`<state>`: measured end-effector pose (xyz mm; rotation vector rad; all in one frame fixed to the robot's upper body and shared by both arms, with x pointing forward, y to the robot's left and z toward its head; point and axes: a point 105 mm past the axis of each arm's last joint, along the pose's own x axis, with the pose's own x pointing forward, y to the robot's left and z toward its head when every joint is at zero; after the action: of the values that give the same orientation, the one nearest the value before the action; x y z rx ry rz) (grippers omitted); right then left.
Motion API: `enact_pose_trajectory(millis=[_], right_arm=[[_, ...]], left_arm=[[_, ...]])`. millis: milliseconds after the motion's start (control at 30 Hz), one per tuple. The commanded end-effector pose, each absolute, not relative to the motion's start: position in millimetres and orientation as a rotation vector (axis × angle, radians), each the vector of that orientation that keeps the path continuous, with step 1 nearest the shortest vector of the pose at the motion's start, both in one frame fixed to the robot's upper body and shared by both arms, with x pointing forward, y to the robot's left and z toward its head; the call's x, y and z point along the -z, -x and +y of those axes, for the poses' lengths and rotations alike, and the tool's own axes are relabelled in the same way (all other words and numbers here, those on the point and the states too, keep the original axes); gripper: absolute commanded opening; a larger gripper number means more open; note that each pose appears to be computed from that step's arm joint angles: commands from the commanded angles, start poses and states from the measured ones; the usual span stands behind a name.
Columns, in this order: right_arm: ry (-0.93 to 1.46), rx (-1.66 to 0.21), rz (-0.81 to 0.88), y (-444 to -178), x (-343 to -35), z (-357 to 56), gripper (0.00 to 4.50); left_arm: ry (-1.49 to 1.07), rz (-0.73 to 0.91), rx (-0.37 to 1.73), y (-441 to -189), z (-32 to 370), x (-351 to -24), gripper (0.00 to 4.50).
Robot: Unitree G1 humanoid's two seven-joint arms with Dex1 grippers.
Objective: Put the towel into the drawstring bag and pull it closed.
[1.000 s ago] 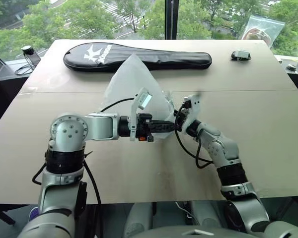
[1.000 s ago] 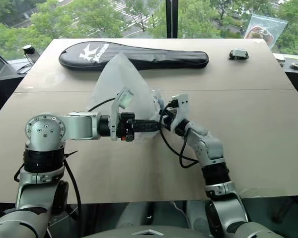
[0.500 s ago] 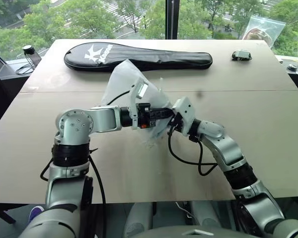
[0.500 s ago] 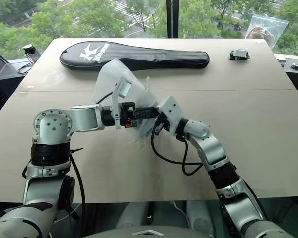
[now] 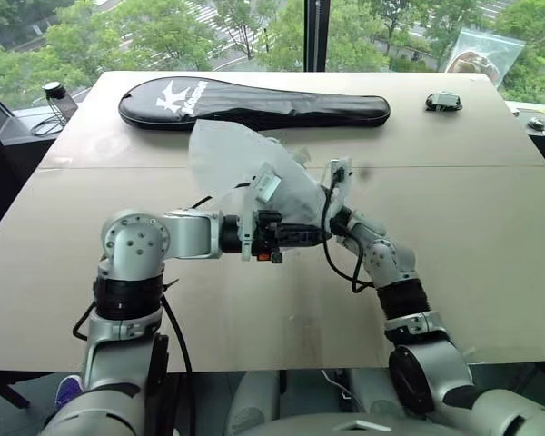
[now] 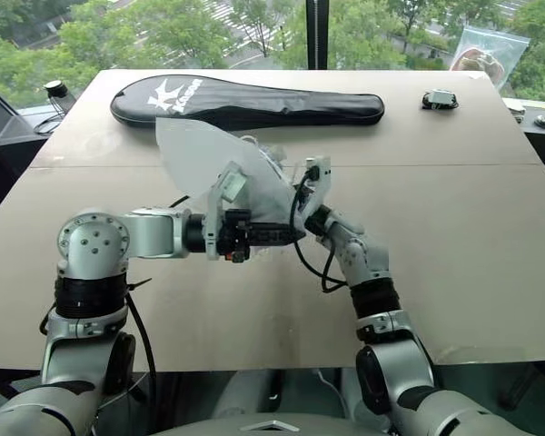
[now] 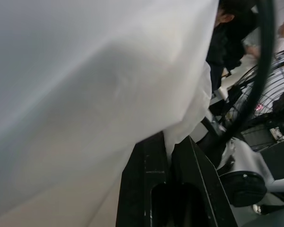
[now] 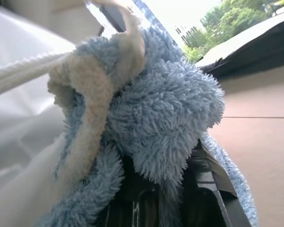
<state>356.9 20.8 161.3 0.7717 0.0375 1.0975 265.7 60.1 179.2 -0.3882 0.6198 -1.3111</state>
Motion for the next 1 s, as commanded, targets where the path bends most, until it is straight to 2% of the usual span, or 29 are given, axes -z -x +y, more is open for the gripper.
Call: enact_pose_trajectory(millis=[33, 133, 267, 367, 400, 467, 500, 600, 1000], right_arm=[[-0.830, -1.199, -0.045, -346.9, -198.2, 40.1, 0.03], [-0.795, -1.183, -0.026, -343.9, -193.1, 36.0, 0.03], [-0.521, -1.073, -0.007, -339.3, -170.9, 13.8, 0.03], [-0.299, -0.952, -0.019, -345.2, -160.0, -1.9, 0.03], [-0.303, -0.926, -0.004, -347.0, -157.6, -5.8, 0.03], [-0.278, -0.936, 0.002, -342.8, -158.1, -9.3, 0.86], [-0.272, -0.919, 0.000, -343.3, -160.0, -11.2, 1.11], [-0.230, -0.896, 0.009, -341.8, -162.5, -12.5, 2.52], [-0.114, -0.861, 0.051, -318.3, -167.4, -45.9, 2.52]], left_arm=[[0.368, 0.630, 1.364, -254.6, 56.5, -181.0, 0.00], [0.384, 0.587, 1.341, -259.6, 61.3, -187.6, 0.00], [0.614, 0.408, 1.294, -285.0, 81.3, -228.7, 0.00], [0.685, 0.387, 1.277, -290.1, 90.4, -238.9, 0.00], [0.694, 0.389, 1.268, -291.4, 91.8, -239.4, 0.00], [0.706, 0.407, 1.263, -292.0, 92.5, -238.1, 0.00], [0.705, 0.418, 1.259, -292.5, 91.8, -236.0, 0.00], [0.731, 0.425, 1.243, -297.3, 91.1, -233.4, 0.00], [0.825, 0.431, 1.161, -320.2, 114.3, -232.1, 0.00]])
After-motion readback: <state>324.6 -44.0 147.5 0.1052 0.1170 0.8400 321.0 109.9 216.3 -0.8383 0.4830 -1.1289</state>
